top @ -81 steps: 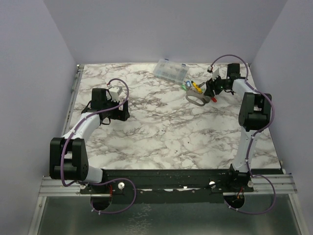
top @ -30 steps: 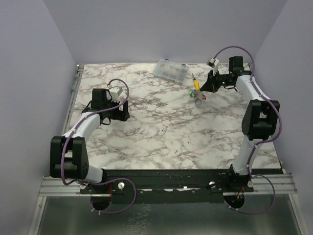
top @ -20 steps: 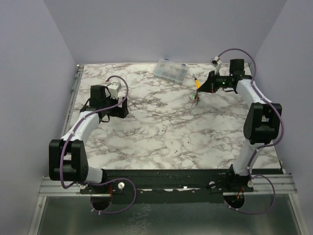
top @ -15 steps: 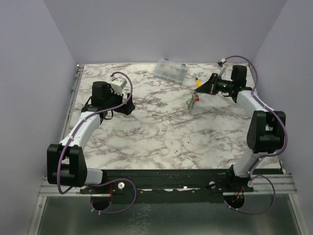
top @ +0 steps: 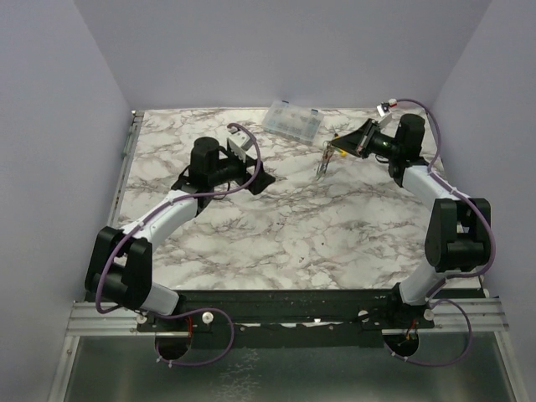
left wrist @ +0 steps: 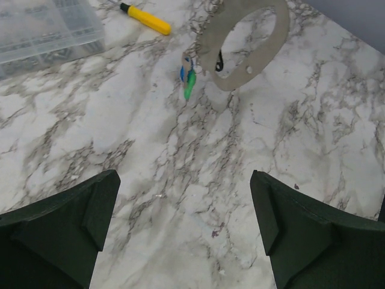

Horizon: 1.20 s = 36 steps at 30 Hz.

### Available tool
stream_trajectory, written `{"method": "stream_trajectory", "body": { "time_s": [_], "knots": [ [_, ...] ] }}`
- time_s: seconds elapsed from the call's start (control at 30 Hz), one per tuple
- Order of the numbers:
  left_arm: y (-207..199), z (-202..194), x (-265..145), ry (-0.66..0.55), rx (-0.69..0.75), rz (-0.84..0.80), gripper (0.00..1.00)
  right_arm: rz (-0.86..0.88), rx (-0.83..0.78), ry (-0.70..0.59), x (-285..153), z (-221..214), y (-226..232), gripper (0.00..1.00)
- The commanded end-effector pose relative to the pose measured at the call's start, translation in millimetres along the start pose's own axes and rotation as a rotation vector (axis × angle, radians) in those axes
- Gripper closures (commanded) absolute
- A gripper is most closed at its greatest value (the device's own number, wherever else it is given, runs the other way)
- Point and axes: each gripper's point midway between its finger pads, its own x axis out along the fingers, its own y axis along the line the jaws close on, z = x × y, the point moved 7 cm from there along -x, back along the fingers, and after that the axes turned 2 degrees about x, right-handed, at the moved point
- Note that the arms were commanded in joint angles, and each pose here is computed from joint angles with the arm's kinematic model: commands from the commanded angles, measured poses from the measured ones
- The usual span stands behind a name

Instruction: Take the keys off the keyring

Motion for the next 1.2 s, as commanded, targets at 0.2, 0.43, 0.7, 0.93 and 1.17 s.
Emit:
{"method": "stream_trajectory", "body": {
  "time_s": [0.2, 0.43, 0.7, 0.93, 1.17],
  "knots": [
    [-38.3, 6.9, 57.5, -0.073, 0.106, -0.143, 0.01, 0.041, 0.080, -0.078, 20.9, -6.1, 37.7, 0.99],
    [-33.9, 15.8, 74.8, -0.158, 0.124, -0.088, 0.14, 0.083, 0.110, -0.030, 25.9, -18.5, 51.5, 0.99],
    [-26.9, 17.7, 74.4, -0.180, 0.137, -0.016, 0.64, 0.112, 0.145, 0.003, 19.5, -27.1, 57.5, 0.99],
    [-25.6, 28.0, 66.7, -0.134, 0.148, -0.031, 1.00, 0.107, 0.180, 0.053, 16.8, -42.6, 45.9, 0.99],
    [-22.6, 30.3, 49.3, 0.084, 0.240, -0.014, 1.00, 0.154, 0.028, 0.151, 12.6, -41.5, 48.6, 0.57]
  ]
}}
